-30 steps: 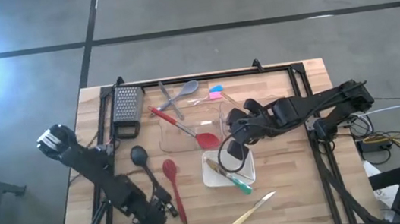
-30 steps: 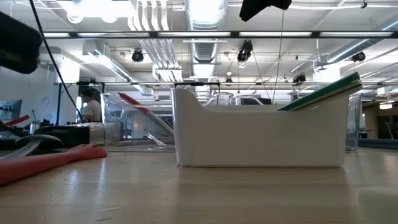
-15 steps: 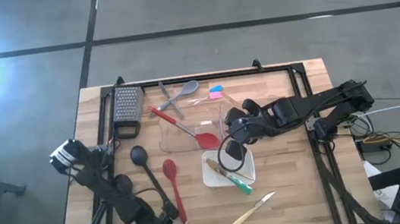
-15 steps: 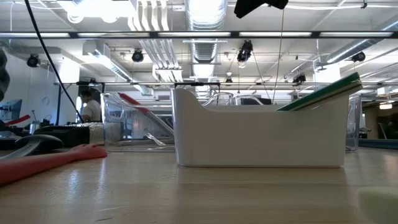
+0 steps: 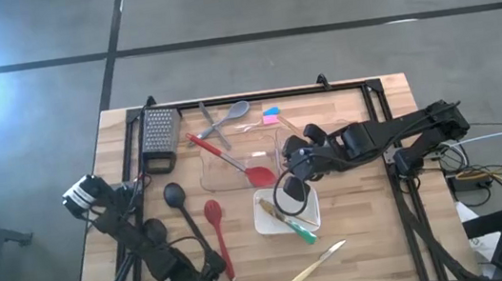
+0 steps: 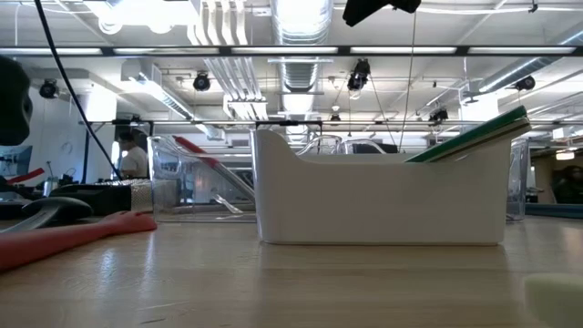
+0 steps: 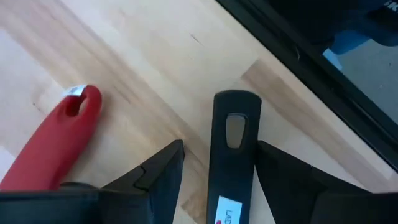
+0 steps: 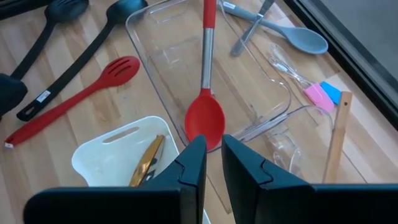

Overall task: Pick & Place Kitchen Items
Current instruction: Put the black serving spoon into the left transparent bin

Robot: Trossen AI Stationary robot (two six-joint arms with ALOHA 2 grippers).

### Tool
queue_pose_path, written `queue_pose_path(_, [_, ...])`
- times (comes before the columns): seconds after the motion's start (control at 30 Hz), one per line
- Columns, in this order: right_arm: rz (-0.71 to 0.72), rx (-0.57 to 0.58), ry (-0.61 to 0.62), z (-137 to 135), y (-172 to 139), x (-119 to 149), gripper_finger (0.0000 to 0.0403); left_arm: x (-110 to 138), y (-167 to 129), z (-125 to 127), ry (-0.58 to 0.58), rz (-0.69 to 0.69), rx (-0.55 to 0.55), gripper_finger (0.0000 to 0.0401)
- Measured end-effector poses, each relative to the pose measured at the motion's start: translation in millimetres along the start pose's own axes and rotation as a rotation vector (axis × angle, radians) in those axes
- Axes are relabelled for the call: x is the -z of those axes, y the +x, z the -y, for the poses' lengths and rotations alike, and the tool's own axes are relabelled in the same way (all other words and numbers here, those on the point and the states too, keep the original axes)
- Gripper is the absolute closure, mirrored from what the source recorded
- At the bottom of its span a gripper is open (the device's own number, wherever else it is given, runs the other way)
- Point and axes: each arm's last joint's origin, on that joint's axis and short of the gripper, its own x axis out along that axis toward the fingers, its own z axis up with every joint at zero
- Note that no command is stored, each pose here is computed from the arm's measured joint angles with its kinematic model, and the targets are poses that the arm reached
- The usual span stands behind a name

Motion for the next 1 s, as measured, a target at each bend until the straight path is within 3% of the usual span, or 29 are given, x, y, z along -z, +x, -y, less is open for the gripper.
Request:
queue_pose_path(0.23, [0.013, -0.009, 0.003, -1, 0, -1, 0.0359, 0, 0, 0, -0.001, 0.000, 0.000, 0.0215])
queue_pose_path(0.47, [0.013, -0.009, 0.003, -1, 0, -1, 0.0359, 0, 1, 0, -0.011, 0.009, 0.002, 0.0303])
queue_pose_path(0.73, [0.013, -0.008, -0.004, -1, 0, -1, 0.0359, -4, -4, 1, -0.010, 0.021, 0.051, 0.0304])
queue_pose_path(1.0, [0.013, -0.009, -0.004, -1, 0, -1, 0.0359, -11, -48, 2, 0.000, 0.082, 0.073, 0.0304])
